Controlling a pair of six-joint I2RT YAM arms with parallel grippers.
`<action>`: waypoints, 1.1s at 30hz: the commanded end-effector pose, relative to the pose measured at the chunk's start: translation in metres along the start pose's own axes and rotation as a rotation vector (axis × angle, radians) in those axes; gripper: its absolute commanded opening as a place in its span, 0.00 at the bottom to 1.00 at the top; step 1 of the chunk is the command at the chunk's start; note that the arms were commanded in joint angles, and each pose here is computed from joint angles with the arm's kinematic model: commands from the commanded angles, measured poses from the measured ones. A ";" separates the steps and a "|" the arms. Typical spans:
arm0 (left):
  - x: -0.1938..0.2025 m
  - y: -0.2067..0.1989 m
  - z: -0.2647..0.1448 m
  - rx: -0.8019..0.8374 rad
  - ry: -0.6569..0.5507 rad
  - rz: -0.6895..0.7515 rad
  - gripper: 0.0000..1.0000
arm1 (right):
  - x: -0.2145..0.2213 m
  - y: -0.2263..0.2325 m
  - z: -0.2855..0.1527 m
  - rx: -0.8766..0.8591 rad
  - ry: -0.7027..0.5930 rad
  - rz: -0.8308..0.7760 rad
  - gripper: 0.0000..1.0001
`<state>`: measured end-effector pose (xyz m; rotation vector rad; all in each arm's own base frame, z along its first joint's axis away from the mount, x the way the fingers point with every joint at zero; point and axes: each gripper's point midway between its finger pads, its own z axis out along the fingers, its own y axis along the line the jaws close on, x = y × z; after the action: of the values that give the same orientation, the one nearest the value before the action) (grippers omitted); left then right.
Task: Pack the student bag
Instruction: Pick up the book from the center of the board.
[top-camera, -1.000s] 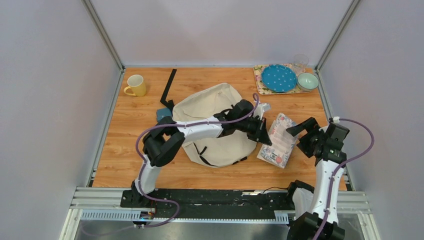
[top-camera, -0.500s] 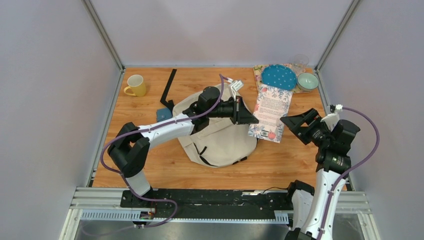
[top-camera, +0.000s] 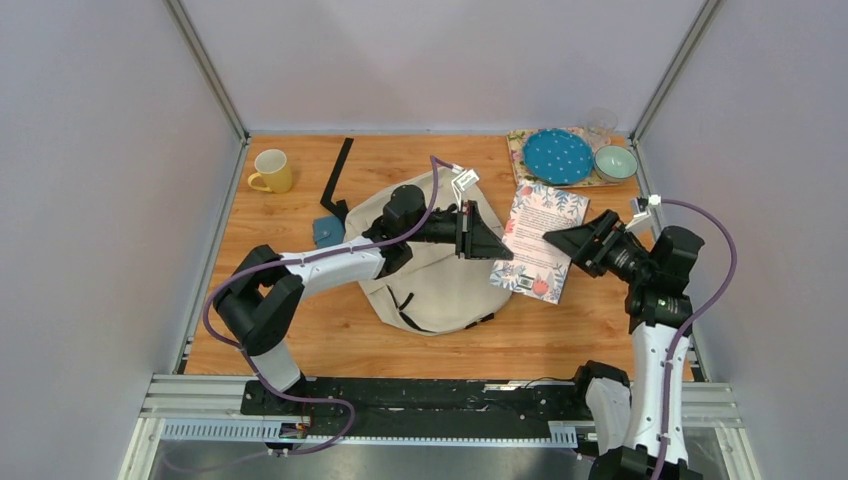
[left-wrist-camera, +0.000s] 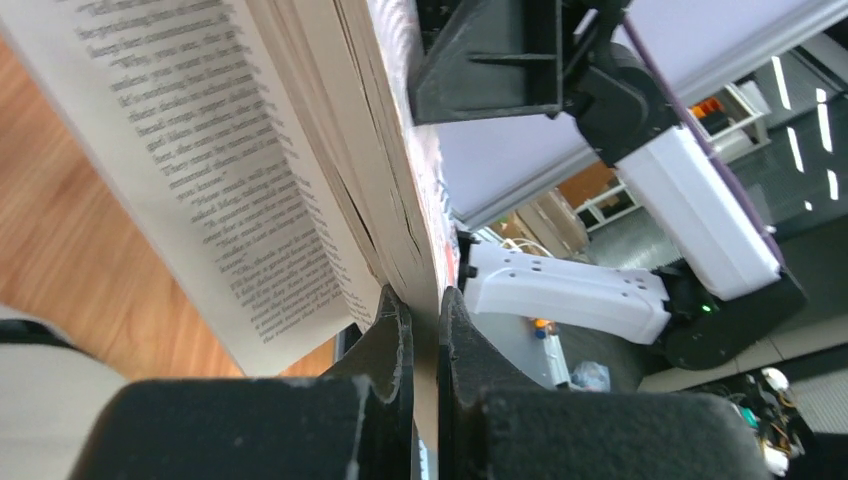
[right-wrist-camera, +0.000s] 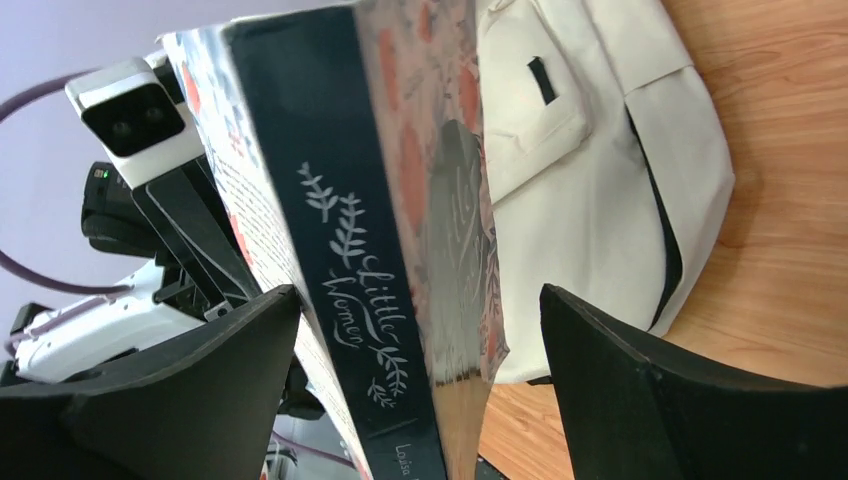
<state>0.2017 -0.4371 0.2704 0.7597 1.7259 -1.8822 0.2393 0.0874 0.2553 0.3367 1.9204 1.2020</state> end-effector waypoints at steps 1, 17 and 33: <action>-0.029 -0.079 -0.011 0.262 -0.062 0.202 0.00 | -0.003 0.021 0.005 -0.079 0.010 -0.091 0.93; -0.009 0.025 -0.051 -0.287 -0.091 0.100 0.77 | 0.009 0.052 0.008 -0.215 0.050 -0.089 0.00; -0.049 0.012 -0.043 -0.133 -0.244 0.076 0.80 | 0.030 0.109 0.001 -0.440 0.132 -0.124 0.00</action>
<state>0.2457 -0.3989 0.2515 0.5342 1.8218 -1.5835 0.2191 0.1493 0.2953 0.0728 1.8062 1.4870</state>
